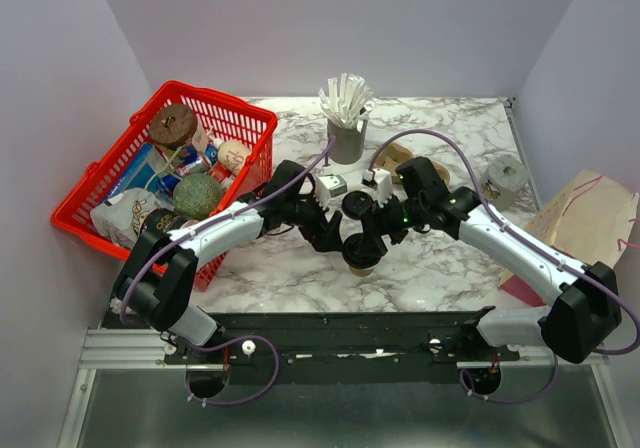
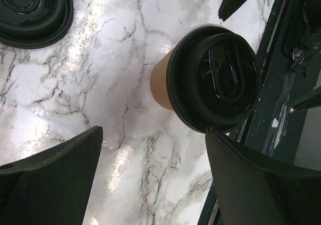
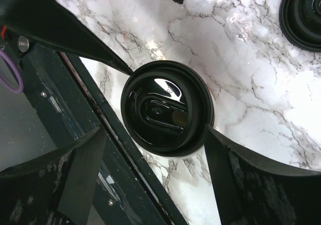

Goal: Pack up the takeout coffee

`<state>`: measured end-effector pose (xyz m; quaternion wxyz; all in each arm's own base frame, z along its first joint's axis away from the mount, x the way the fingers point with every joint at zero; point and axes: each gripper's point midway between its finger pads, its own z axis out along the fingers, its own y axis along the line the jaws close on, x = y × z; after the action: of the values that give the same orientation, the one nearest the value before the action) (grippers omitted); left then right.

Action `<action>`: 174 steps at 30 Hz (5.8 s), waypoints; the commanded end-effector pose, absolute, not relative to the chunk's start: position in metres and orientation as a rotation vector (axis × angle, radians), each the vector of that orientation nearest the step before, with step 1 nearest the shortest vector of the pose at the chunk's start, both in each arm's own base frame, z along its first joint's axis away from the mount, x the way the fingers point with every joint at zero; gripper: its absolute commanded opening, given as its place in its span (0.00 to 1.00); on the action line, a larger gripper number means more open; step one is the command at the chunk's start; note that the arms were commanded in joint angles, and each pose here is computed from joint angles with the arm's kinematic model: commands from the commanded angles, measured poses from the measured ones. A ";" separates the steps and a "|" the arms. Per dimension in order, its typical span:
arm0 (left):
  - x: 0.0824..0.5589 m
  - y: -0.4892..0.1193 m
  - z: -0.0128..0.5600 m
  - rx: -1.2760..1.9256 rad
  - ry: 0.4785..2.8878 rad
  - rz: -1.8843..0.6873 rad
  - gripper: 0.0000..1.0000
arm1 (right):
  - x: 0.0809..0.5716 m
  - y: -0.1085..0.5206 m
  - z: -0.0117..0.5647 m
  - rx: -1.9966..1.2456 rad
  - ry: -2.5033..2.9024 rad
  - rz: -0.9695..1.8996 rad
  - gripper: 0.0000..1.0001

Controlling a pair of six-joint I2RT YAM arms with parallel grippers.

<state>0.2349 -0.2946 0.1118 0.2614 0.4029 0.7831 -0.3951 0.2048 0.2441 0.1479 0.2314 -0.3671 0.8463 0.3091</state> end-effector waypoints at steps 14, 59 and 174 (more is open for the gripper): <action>0.240 -0.315 0.115 1.125 2.096 -1.085 0.89 | 0.213 0.213 0.144 -0.937 2.338 0.707 0.90; 0.237 -0.341 0.113 1.079 2.152 -1.347 0.97 | 0.204 0.222 0.112 -0.885 2.414 1.264 0.72; 0.303 -0.175 0.330 0.763 1.832 -0.701 0.99 | 0.256 0.270 0.093 -1.728 1.545 0.330 1.00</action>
<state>0.3104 -0.1842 0.3312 0.4967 0.3314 0.7480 -0.2897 0.2262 0.2509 0.0792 0.3488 -0.7220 0.5795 0.1461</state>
